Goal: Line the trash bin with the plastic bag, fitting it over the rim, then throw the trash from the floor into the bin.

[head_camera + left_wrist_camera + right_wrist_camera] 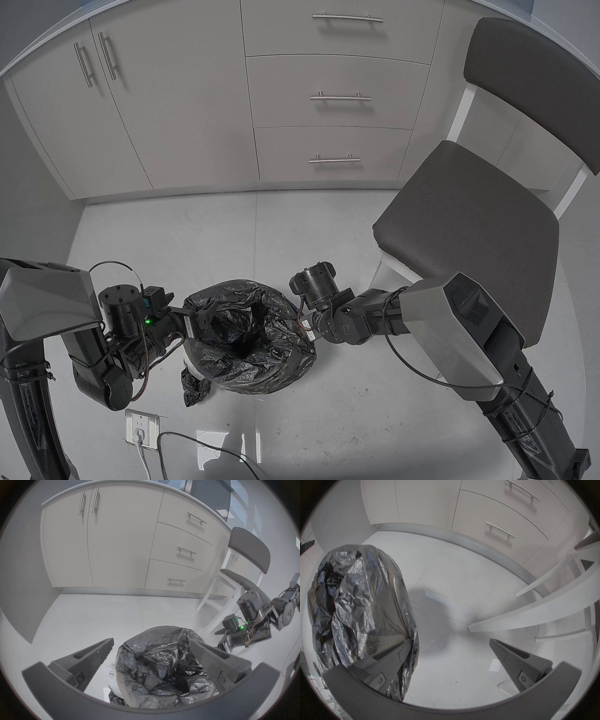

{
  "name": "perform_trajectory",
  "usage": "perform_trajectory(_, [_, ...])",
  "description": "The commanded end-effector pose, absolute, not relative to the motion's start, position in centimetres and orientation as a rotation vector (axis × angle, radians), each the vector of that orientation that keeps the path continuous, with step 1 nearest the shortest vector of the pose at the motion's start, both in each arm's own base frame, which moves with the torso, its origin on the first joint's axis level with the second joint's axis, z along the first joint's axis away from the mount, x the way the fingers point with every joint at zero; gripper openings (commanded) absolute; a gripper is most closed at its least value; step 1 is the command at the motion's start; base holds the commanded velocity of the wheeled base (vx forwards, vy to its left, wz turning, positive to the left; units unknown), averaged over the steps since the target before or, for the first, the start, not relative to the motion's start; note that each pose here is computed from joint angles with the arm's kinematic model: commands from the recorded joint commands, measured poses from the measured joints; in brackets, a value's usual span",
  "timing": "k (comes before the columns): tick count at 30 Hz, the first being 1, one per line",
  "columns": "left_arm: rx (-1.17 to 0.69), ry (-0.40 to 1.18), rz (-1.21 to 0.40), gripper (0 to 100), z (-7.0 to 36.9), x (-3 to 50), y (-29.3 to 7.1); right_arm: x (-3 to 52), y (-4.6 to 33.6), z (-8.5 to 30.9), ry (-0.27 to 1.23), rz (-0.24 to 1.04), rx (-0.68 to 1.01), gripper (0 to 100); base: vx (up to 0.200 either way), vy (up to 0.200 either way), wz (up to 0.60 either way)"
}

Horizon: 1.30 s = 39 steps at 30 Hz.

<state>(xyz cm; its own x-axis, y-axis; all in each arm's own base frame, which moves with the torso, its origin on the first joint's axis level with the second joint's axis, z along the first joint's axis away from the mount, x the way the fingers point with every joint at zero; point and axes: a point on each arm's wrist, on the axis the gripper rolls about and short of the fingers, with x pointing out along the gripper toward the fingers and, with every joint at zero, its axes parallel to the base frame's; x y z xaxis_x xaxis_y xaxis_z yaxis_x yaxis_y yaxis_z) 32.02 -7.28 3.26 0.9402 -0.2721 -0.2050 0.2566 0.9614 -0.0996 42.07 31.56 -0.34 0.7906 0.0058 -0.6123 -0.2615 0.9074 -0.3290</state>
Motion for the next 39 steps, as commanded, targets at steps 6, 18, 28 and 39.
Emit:
perform_trajectory(6, [-0.072,0.271,-0.251,100,1.4,32.5,-6.2,42.7,30.7,-1.8,0.674,0.132,-0.417,100,0.0,0.0,0.0])
perform_trajectory(18, [-0.058,0.31,-0.221,100,-1.7,34.5,-4.4,42.7,30.6,2.5,0.614,0.146,-0.364,100,0.0,0.0,0.0])
perform_trajectory(28, [-0.015,0.377,-0.212,100,-5.7,35.5,-4.1,42.5,30.8,3.3,0.603,0.145,-0.344,100,0.0,0.0,0.0])
perform_trajectory(39, [0.099,0.416,-0.234,100,-7.8,35.2,-4.0,42.5,30.8,3.3,0.602,0.145,-0.342,100,0.0,0.0,0.0])
